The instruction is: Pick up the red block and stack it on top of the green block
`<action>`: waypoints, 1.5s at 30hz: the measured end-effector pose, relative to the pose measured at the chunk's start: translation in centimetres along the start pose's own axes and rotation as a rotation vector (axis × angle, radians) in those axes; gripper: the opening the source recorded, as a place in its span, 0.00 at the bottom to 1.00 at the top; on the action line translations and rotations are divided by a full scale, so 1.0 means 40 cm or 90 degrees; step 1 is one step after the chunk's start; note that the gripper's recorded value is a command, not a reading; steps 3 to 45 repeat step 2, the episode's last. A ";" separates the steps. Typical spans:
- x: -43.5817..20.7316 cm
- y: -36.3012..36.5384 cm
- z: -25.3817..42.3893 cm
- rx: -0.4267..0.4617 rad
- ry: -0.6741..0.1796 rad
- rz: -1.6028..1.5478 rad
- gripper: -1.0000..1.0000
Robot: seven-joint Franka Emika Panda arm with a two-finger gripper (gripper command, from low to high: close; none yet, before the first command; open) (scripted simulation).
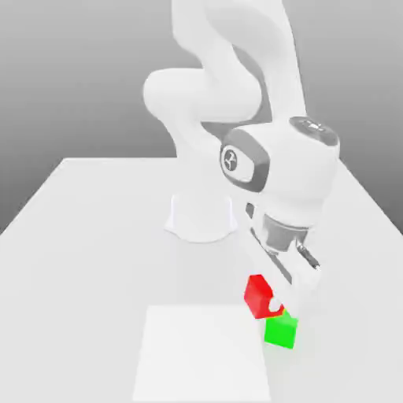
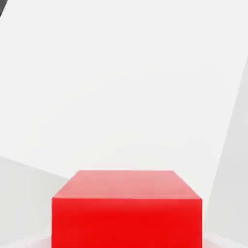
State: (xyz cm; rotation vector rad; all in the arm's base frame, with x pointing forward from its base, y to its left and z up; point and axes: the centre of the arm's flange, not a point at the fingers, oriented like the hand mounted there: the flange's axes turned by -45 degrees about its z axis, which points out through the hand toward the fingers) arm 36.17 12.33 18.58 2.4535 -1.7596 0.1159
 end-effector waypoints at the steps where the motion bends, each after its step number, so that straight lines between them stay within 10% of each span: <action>1: -0.002 0.001 0.005 -0.001 -0.002 -0.001 0.00; 45: -0.004 0.001 0.010 -0.001 -0.005 -0.001 0.00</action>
